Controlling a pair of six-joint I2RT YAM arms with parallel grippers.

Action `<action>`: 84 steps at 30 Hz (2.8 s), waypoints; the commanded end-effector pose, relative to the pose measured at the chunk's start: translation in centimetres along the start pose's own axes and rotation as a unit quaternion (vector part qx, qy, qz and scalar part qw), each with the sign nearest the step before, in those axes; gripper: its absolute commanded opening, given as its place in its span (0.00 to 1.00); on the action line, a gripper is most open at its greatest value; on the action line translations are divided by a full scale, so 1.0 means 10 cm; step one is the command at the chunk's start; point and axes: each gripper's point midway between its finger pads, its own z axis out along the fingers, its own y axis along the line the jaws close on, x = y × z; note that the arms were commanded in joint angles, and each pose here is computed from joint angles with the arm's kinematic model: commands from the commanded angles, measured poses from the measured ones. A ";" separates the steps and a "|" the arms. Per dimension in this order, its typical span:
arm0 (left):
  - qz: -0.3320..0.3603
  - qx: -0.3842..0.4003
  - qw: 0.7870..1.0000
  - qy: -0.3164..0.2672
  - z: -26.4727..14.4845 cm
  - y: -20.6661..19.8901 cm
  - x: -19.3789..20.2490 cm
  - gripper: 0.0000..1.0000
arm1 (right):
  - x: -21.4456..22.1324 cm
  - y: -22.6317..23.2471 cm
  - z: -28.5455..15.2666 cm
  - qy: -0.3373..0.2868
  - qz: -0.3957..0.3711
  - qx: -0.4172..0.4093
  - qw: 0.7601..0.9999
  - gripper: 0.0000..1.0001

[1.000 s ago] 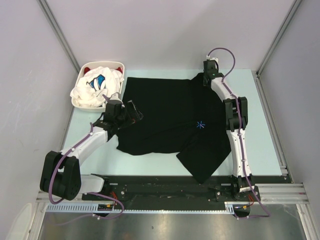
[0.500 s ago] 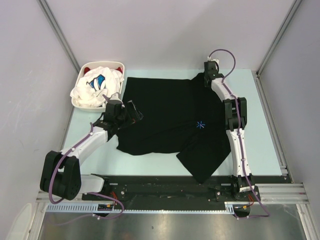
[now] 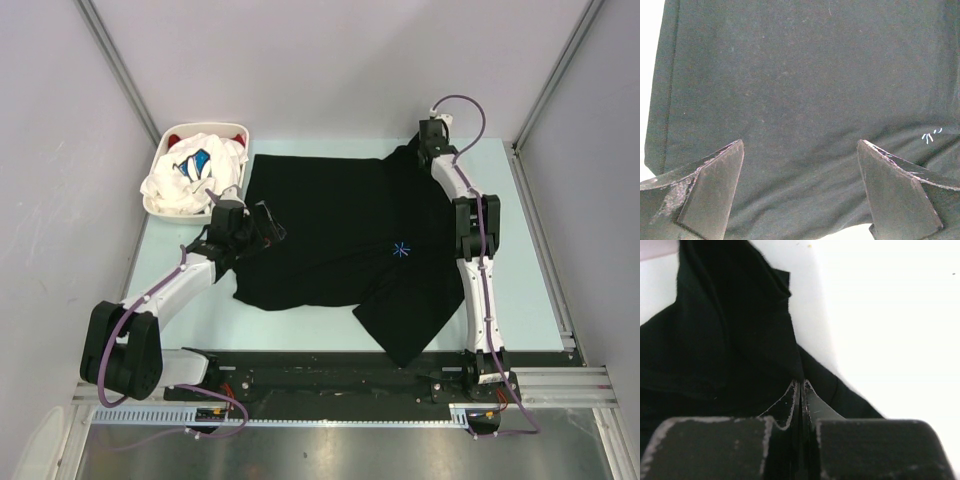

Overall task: Fold and stack the t-shirts
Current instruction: Flatten the tshirt out

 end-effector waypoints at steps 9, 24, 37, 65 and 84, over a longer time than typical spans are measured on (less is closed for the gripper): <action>0.011 -0.003 1.000 -0.013 0.00 -0.01 -0.08 1.00 | -0.96 -0.89 -0.05 -0.130 0.099 0.094 0.982 0.08; 0.010 -0.001 1.000 -0.021 -0.02 -0.02 -0.11 1.00 | -1.23 -0.33 -0.52 -0.163 0.128 -0.003 0.978 1.00; 0.010 0.004 1.000 -0.019 -0.01 -0.04 -0.10 1.00 | -0.84 -0.01 -0.32 -0.063 0.270 -0.097 0.956 0.93; 0.011 0.000 1.000 -0.015 0.01 -0.02 -0.07 1.00 | -0.40 0.53 -0.14 0.031 0.356 -0.202 0.912 0.55; 0.017 -0.012 1.000 -0.023 -0.02 0.02 -0.11 1.00 | -0.67 0.89 -0.02 -0.031 0.371 -0.279 0.885 0.00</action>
